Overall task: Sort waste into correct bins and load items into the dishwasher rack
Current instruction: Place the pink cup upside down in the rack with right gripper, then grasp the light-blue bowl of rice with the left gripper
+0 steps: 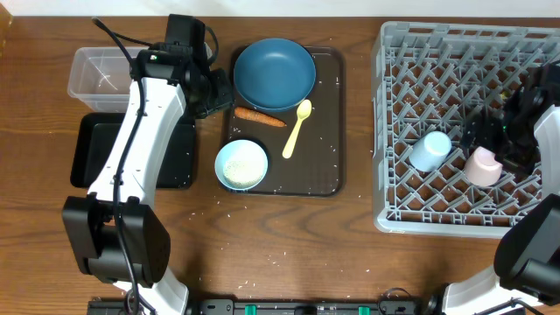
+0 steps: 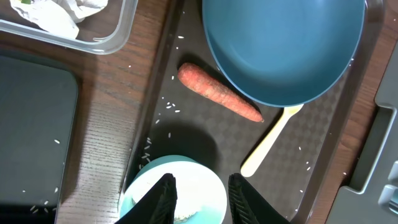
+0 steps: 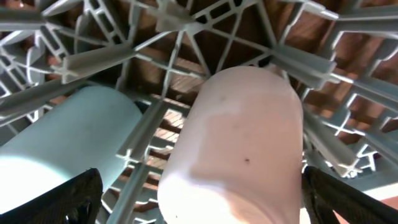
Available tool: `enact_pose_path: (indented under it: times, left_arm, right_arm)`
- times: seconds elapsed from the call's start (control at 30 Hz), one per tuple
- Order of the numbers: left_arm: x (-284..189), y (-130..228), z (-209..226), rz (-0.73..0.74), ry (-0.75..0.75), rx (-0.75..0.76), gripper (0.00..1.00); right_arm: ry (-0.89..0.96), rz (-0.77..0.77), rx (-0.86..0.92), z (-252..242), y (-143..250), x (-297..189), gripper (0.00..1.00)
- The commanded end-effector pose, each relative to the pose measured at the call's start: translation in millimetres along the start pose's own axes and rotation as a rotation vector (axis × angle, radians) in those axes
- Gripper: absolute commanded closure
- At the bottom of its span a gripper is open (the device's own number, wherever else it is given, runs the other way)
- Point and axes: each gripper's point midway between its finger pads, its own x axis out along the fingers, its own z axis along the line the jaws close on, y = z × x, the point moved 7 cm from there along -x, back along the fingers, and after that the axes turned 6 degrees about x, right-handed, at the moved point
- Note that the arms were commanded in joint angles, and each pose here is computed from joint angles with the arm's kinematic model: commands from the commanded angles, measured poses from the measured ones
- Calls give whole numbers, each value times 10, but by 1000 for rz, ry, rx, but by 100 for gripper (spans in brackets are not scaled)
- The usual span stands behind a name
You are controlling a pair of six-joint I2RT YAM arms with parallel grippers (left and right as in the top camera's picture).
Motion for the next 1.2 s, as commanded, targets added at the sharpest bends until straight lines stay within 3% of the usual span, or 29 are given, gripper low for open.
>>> enact_pose_path:
  times: [0.0, 0.33, 0.6, 0.8, 0.97, 1.17]
  left_arm:
    - [14, 26, 12, 8, -14, 18, 69]
    - [-256, 17, -50, -58, 14, 50, 69]
    - [-578, 217, -181, -65, 42, 84, 69]
    - [-413, 571, -467, 64, 33, 177, 69]
    - [-135, 817, -581, 83, -118, 221, 68]
    - [380, 1034, -678, 125, -148, 290, 68]
  right_arm:
    - [-85, -44, -23, 97, -34, -213, 1]
    - [-163, -307, -86, 147, 72, -1244, 1]
    - [-390, -415, -219, 400, 345, -1706, 1]
    - [-441, -399, -329, 618, 449, -1710, 1]
    - [-452, -417, -352, 689, 442, -1726, 1]
    - [-454, -424, -354, 693, 434, -1732, 1]
